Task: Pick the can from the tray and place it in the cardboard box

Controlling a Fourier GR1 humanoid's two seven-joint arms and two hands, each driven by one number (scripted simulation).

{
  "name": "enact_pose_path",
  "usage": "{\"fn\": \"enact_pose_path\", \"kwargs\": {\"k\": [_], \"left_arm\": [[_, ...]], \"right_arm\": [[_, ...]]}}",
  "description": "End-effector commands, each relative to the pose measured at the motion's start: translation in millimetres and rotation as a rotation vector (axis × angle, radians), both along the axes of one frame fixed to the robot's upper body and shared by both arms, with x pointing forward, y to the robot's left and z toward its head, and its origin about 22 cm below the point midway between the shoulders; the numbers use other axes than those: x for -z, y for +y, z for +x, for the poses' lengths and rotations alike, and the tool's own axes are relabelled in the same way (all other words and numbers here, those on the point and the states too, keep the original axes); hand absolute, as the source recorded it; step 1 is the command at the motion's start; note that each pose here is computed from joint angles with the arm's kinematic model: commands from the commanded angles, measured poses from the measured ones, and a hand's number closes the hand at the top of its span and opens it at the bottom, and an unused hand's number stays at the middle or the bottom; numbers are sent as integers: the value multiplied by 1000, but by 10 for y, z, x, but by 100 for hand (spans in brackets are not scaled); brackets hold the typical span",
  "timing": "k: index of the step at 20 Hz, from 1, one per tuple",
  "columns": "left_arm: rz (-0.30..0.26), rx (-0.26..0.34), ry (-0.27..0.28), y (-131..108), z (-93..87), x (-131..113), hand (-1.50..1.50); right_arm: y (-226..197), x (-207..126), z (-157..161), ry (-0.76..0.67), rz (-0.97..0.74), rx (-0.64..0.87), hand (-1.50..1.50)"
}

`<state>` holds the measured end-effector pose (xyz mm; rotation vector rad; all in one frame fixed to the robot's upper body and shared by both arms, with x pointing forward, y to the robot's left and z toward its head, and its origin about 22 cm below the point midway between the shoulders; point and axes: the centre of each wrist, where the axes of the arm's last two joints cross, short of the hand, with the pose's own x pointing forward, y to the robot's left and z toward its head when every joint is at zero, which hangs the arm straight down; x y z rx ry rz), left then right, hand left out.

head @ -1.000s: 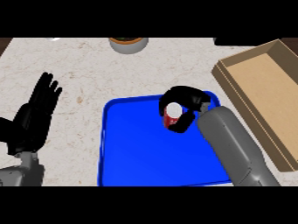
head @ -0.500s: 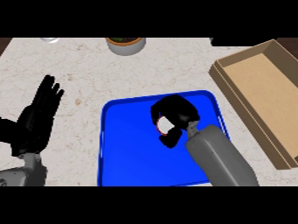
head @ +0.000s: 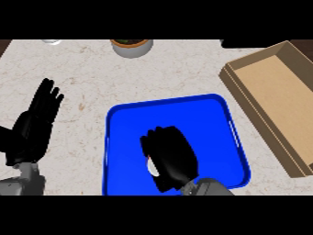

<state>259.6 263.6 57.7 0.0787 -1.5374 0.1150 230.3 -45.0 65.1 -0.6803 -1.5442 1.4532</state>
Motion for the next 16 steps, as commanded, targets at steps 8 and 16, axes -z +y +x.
{"fn": "enact_pose_path", "kwargs": {"k": [8,16], "left_arm": [[-3,-6,-4,-84,88,65,0],[8,11,-11,-6,25,40,0]], "right_arm": [[-191,-1042,-460,-232,283,195,150],[-475,-1418,-398,-371,368,478,150]]}}
